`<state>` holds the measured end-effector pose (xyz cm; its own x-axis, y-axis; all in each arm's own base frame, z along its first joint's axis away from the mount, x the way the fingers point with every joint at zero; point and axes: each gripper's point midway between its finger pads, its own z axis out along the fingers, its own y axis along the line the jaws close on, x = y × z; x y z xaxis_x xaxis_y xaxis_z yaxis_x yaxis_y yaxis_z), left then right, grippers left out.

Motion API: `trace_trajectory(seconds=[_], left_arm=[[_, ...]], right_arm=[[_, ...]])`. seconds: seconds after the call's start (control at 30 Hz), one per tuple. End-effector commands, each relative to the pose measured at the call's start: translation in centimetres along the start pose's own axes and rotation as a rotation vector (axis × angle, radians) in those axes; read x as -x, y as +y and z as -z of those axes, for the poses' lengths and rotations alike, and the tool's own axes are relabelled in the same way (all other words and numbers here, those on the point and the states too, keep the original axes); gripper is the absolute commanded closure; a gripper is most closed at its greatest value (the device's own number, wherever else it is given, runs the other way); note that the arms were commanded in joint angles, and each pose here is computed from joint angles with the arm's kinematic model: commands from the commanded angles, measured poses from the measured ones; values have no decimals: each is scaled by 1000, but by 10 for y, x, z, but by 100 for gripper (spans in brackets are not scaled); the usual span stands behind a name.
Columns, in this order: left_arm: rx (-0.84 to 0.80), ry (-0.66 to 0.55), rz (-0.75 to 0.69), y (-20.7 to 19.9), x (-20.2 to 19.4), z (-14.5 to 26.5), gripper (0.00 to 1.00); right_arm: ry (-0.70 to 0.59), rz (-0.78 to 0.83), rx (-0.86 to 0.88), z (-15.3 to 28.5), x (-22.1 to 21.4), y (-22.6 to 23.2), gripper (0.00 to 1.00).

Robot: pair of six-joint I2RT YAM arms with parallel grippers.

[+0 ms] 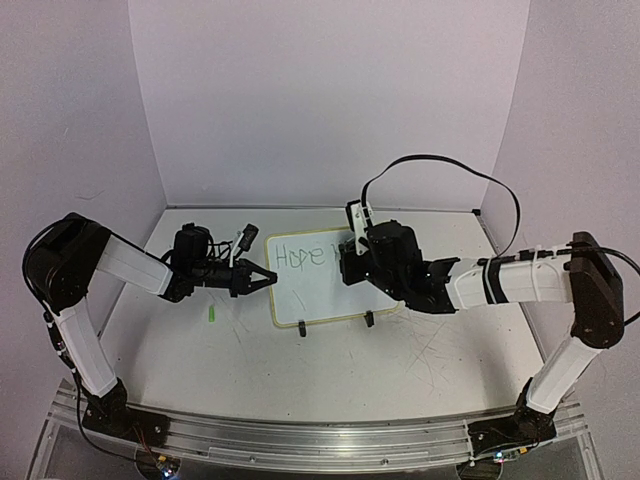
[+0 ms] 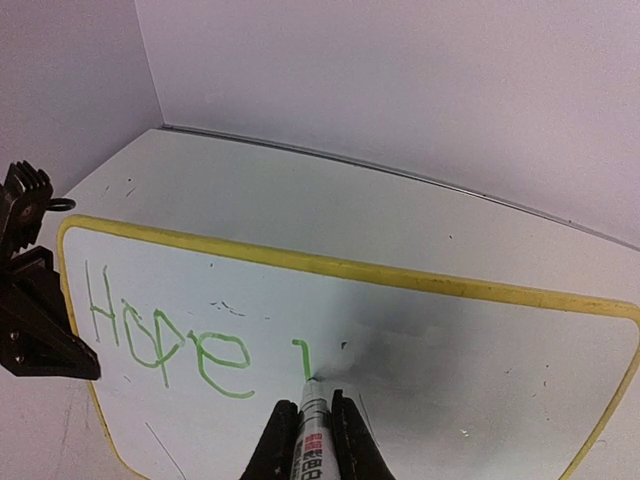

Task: Write a sentence on the whiteboard

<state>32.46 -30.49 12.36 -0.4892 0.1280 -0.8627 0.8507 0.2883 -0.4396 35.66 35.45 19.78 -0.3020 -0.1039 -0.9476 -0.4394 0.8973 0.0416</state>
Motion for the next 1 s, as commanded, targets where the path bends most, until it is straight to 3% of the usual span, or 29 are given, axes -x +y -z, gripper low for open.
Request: trace_trajectory(seconds=[0.0, 0.97], left_arm=[[141, -15, -54, 23, 5, 7, 100], [137, -12, -52, 23, 4, 5, 100]], right_arm=[[-71, -20, -69, -6, 27, -15, 100], [-56, -50, -118, 8, 14, -36, 100]])
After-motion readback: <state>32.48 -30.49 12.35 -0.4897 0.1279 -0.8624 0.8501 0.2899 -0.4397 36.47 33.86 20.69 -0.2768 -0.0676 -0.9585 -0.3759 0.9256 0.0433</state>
